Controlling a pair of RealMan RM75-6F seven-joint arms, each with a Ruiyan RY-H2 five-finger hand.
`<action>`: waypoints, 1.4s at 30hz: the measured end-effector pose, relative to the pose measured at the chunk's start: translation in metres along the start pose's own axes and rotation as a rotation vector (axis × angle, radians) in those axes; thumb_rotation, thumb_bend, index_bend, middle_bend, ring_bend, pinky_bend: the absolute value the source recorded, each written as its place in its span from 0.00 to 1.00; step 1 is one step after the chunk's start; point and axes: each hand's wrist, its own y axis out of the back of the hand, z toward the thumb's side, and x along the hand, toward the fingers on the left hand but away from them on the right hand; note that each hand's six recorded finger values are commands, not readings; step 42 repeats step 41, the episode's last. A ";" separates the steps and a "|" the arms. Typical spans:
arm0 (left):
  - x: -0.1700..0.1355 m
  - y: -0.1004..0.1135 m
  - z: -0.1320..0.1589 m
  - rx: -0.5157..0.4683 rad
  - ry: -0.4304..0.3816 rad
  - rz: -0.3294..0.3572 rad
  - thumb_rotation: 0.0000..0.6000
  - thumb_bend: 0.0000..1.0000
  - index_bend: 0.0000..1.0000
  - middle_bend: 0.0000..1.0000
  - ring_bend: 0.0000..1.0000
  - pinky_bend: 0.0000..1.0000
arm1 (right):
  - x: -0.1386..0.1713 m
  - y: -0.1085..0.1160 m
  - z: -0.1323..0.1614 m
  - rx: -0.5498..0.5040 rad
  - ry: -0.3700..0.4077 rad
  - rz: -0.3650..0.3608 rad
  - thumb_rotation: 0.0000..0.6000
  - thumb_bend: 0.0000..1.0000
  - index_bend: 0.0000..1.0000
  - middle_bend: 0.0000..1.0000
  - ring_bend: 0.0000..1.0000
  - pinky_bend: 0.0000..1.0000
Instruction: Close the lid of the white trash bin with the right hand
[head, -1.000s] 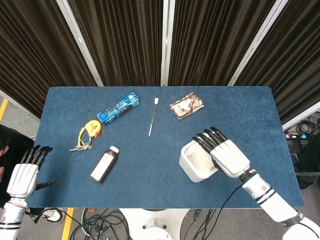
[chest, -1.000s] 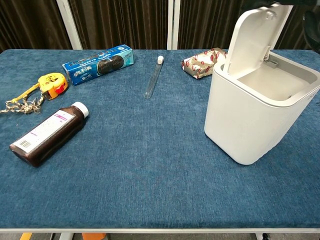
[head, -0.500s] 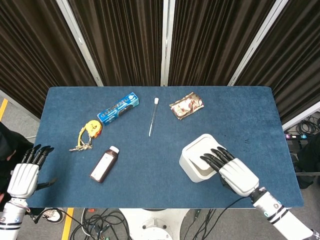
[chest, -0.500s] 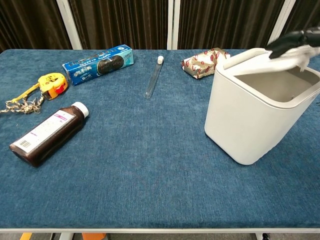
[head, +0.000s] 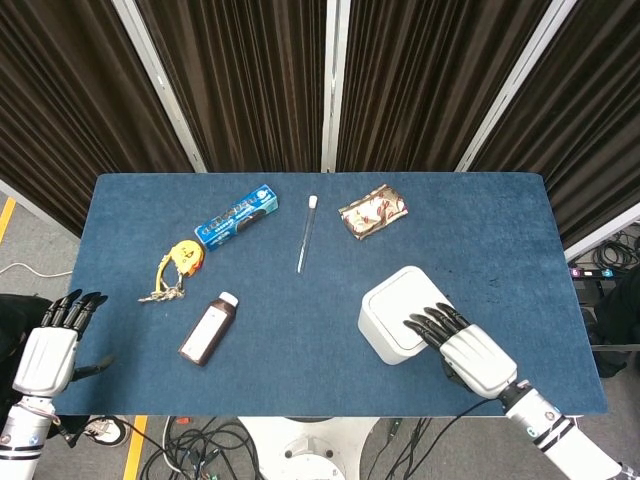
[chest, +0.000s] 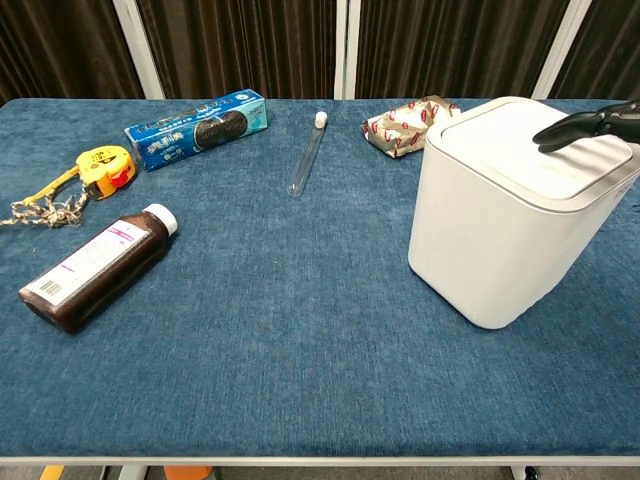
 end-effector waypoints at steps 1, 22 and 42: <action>0.000 0.000 0.000 -0.001 0.000 0.000 1.00 0.00 0.16 0.13 0.06 0.14 | 0.000 -0.001 0.000 0.000 -0.001 0.002 1.00 0.96 0.00 0.09 0.06 0.00; 0.000 0.000 0.000 -0.002 0.000 0.002 1.00 0.00 0.16 0.13 0.06 0.14 | 0.005 0.011 -0.004 -0.026 -0.011 -0.106 1.00 0.96 0.00 0.06 0.00 0.00; 0.002 0.007 0.005 -0.005 -0.013 0.021 1.00 0.00 0.17 0.14 0.06 0.14 | 0.110 -0.029 -0.152 0.024 -0.607 -0.320 1.00 0.00 0.00 0.00 0.00 0.00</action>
